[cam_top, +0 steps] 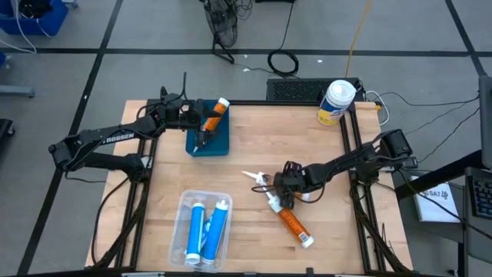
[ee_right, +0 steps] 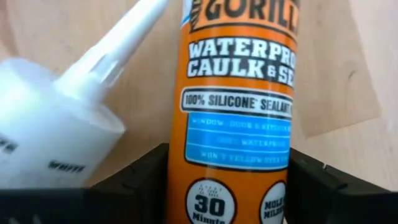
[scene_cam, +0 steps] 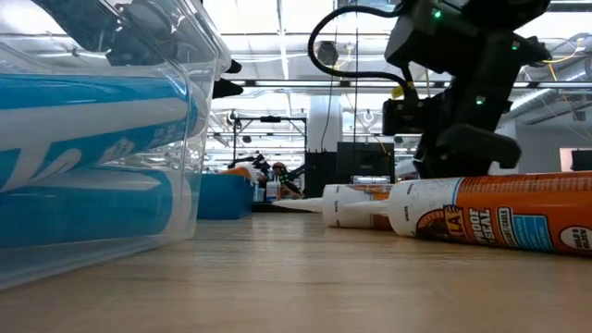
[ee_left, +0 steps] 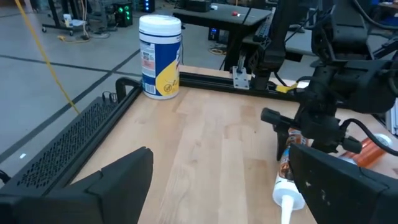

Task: Pick & place silicon tubes, Sealant and Lysol wipes
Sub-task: Put the right orange sealant into the blue bin

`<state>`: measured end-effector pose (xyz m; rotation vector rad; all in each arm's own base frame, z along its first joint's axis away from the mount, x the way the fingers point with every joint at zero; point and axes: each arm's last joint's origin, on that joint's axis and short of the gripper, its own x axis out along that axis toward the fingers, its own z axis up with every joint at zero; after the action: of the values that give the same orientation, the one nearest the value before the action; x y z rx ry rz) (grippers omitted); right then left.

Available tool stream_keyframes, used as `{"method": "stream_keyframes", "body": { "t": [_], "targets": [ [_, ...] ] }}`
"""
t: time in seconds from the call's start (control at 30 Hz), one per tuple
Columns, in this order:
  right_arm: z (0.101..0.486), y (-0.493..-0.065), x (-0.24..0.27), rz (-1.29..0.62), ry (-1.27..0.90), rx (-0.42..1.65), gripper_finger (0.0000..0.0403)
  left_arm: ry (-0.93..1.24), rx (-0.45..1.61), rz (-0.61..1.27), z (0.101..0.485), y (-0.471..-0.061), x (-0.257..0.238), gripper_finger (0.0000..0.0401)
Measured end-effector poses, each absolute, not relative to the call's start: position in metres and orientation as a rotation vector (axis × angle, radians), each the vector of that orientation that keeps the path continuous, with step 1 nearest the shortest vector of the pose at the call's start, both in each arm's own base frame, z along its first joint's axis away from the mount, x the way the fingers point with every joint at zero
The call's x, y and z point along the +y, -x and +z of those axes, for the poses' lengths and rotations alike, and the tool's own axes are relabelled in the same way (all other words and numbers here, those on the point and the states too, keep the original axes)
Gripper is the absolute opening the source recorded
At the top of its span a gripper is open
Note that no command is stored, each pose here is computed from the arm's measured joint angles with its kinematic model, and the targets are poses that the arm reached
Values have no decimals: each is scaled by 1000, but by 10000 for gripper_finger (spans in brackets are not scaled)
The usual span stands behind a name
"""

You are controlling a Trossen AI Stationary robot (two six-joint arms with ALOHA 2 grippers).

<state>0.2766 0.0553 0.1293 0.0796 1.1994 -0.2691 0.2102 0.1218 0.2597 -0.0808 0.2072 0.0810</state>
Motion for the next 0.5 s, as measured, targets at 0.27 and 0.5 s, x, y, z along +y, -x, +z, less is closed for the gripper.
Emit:
{"method": "stream_keyframes", "body": {
  "t": [0.27, 0.5],
  "targets": [
    [130, -282, 49, -294, -117, 1153, 220, 79, 207, 81, 260, -210, 122, 380],
    [126, -279, 45, -380, -82, 1109, 212, 79, 207, 81, 260, -210, 122, 373]
  ]
}}
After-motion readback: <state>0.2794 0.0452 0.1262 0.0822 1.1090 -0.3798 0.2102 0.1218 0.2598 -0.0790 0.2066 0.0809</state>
